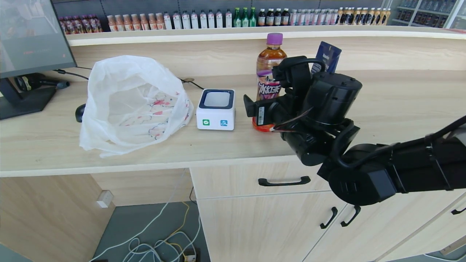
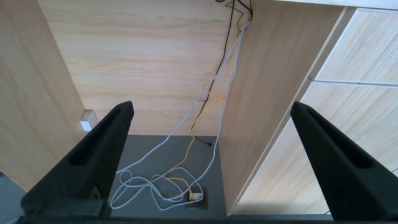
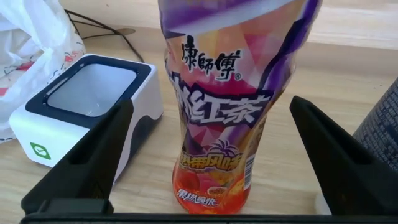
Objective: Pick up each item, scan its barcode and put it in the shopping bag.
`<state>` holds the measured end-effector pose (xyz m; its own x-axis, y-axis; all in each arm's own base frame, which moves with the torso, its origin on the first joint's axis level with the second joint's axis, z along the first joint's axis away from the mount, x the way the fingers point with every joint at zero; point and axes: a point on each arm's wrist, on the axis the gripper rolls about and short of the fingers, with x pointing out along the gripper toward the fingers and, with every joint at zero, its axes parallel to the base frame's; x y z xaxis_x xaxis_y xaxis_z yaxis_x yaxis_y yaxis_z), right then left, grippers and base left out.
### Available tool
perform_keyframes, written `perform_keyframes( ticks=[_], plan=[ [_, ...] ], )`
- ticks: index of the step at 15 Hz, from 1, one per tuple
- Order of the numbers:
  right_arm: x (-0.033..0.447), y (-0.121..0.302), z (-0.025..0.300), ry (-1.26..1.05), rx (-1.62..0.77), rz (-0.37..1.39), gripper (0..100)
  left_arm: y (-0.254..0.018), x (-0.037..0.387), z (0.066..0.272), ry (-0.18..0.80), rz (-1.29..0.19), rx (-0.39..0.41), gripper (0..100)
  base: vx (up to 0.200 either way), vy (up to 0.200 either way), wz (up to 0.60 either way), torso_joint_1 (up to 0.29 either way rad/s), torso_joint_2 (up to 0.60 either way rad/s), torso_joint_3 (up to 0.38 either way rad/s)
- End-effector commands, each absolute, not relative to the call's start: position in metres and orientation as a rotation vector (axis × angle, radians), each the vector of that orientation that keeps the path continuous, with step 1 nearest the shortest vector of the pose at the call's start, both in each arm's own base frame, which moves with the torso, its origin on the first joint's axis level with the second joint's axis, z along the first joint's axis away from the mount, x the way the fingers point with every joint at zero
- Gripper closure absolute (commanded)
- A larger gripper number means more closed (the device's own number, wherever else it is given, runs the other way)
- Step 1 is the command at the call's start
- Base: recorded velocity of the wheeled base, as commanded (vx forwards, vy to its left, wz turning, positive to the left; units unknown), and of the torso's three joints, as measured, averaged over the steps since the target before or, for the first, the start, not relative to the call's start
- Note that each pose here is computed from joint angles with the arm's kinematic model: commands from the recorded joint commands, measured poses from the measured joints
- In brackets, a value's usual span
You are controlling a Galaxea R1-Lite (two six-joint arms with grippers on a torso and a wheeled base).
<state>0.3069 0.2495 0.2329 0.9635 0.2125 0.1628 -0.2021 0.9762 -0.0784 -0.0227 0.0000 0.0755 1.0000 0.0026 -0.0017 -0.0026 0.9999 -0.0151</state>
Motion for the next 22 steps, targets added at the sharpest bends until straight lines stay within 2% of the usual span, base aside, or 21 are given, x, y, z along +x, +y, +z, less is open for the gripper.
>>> perform_keyframes(
  ticks=[1,11,22],
  plan=[
    [0.313,0.254,0.226,-0.161,-0.063,0.21,0,0.0,-0.023,0.076,0.002,0.003,-0.015,0,0.0,0.0,0.0,0.0,0.0,0.0],
    [0.341,0.244,0.214,-0.15,-0.075,0.186,0,0.0,-0.023,0.076,0.002,0.003,-0.015,0,0.0,0.0,0.0,0.0,0.0,0.0],
    [0.348,0.247,0.227,-0.182,-0.058,0.191,0,0.0,-0.023,0.076,0.002,0.003,-0.015,0,0.0,0.0,0.0,0.0,0.0,0.0]
  ],
)
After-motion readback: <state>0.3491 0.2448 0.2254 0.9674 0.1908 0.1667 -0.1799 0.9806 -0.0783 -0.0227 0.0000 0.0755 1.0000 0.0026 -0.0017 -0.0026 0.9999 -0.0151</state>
